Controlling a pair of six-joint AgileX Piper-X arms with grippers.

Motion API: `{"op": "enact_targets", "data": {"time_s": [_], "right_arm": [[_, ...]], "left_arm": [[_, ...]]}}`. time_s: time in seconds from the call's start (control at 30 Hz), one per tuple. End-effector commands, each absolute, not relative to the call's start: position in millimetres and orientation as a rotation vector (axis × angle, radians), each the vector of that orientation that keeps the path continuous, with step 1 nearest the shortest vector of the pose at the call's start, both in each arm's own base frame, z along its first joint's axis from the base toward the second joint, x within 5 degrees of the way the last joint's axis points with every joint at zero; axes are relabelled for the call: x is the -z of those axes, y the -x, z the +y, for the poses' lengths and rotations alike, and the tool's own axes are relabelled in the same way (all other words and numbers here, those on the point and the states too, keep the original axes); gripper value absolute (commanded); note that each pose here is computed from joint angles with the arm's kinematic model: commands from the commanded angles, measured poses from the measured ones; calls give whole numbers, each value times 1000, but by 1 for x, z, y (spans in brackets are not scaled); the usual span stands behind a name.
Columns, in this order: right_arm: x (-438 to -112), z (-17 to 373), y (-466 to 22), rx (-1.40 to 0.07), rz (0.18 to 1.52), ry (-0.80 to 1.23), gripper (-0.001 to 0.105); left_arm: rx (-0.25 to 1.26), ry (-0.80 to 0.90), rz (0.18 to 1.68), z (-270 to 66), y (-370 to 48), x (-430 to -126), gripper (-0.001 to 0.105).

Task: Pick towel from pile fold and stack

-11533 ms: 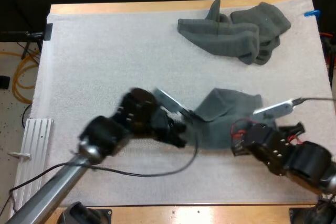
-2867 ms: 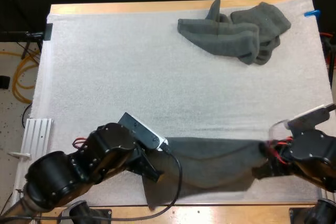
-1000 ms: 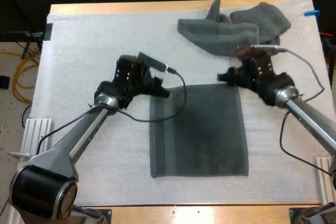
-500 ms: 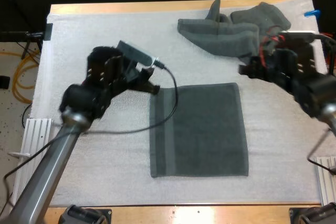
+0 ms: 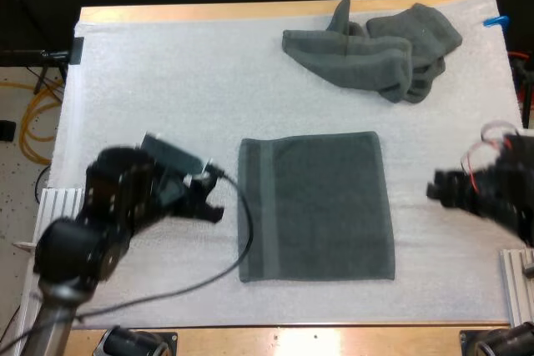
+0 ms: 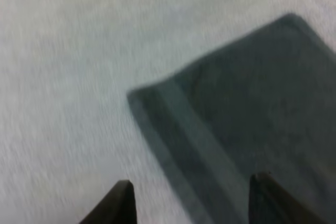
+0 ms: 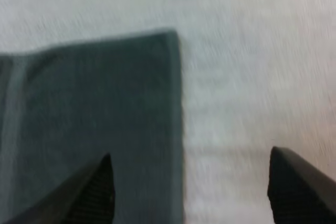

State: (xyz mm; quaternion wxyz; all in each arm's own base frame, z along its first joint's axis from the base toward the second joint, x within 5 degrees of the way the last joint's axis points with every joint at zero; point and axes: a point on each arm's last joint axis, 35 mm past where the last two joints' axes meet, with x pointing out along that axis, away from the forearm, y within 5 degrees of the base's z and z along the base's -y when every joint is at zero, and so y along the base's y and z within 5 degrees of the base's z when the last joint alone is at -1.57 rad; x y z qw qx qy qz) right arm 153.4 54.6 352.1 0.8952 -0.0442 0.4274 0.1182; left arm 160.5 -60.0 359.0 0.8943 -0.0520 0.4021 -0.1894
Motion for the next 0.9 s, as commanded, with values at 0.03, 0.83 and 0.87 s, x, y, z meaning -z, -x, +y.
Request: {"op": "enact_targets", "data": {"time_s": [0.03, 0.83, 0.87], "right_arm": [[-336, 49, -133, -245, 961, 58, 60], [-182, 69, -138, -508, 1379, -360, 60], [-180, 69, -139, -508, 1390, -363, 60]], "left_arm": [[405, 153, 873, -56, -145, -349, 46], [483, 326, 1015, -52, -117, -283, 46], [489, 328, 1014, -53, -117, -284, 46]]}}
